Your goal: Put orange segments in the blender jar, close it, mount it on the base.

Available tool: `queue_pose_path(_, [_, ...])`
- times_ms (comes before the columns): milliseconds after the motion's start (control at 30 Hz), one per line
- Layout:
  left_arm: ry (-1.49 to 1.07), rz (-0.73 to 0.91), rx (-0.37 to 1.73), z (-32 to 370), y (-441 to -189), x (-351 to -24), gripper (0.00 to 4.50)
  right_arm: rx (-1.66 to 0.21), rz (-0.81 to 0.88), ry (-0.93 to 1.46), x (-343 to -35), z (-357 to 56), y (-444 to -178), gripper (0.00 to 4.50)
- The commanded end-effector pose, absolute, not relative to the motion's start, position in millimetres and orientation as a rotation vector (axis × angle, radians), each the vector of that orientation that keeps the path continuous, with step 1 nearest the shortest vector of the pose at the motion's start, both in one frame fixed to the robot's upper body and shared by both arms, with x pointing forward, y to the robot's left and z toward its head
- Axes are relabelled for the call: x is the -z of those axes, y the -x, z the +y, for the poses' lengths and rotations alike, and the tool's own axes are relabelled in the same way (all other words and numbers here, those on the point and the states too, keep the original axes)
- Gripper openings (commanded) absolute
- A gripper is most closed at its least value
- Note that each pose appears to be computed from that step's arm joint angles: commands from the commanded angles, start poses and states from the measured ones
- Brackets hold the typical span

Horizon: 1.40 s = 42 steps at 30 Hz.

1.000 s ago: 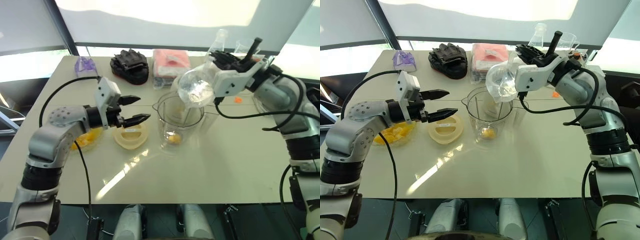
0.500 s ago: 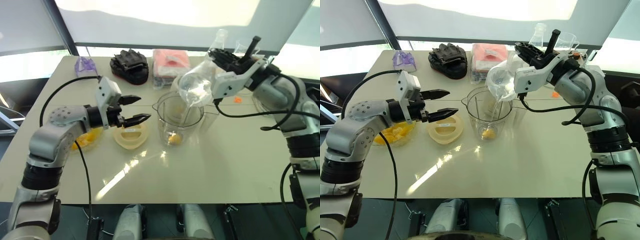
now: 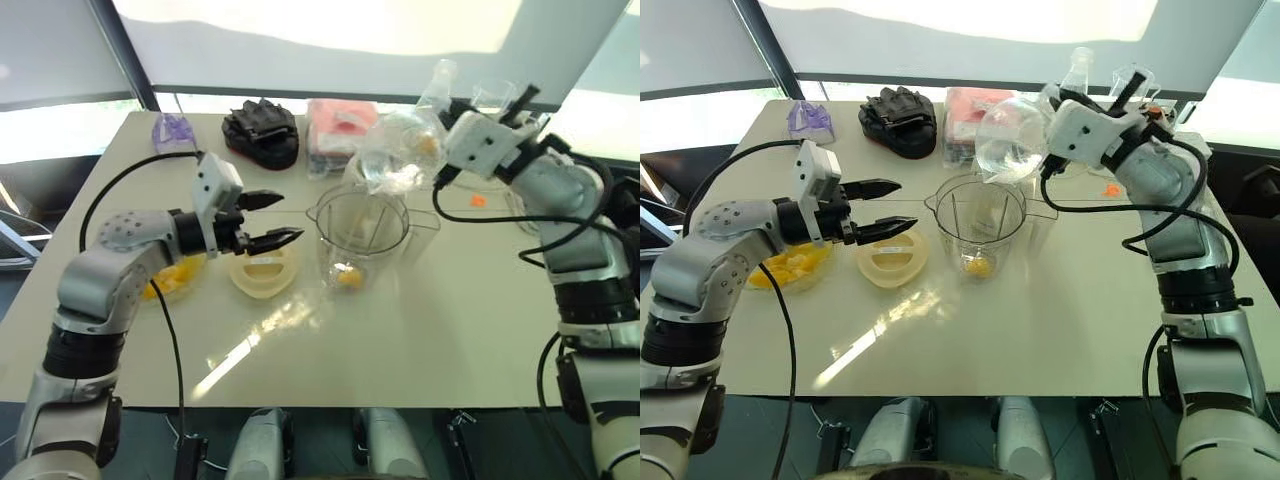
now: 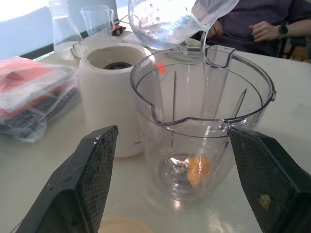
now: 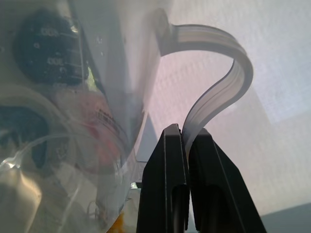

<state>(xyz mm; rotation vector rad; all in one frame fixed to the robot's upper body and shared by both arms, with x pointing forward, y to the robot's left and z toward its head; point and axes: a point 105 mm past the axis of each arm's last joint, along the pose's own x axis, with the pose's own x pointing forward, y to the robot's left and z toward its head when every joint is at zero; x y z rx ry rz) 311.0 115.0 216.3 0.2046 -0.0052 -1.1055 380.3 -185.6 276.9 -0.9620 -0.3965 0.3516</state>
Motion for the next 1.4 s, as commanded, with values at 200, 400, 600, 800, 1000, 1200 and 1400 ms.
queue_pose_path(200, [-0.203,-0.082,1.216,106.6,-299.2,-243.1,3.78,-0.190,-0.284,0.347,-280.9,-240.4,-345.5,0.10])
queue_pose_path(400, [-0.142,-0.093,1.258,101.5,-297.1,-249.3,3.78,0.150,-0.213,0.179,-261.2,-308.2,-323.0,0.10])
queue_pose_path(600, [-0.125,-0.065,1.329,92.6,-288.2,-243.1,3.78,0.437,-0.145,0.150,-221.5,-361.8,-301.7,0.10])
queue_pose_path(800, [-0.118,-0.058,1.345,91.0,-281.1,-241.9,3.78,0.557,-0.111,0.135,-191.9,-381.2,-296.1,0.10])
queue_pose_path(1000, [-0.112,-0.047,1.341,89.1,-271.0,-240.0,3.78,0.654,0.055,0.212,-141.3,-394.9,-298.2,0.10])
queue_pose_path(1200, [-0.100,-0.038,1.303,87.1,-271.4,-234.2,3.78,0.758,0.174,0.201,-104.1,-408.0,-301.9,0.10])
queue_pose_path(1400, [-0.099,-0.036,1.260,89.8,-274.9,-231.4,3.78,0.812,0.208,0.156,-81.7,-410.6,-309.7,0.10])
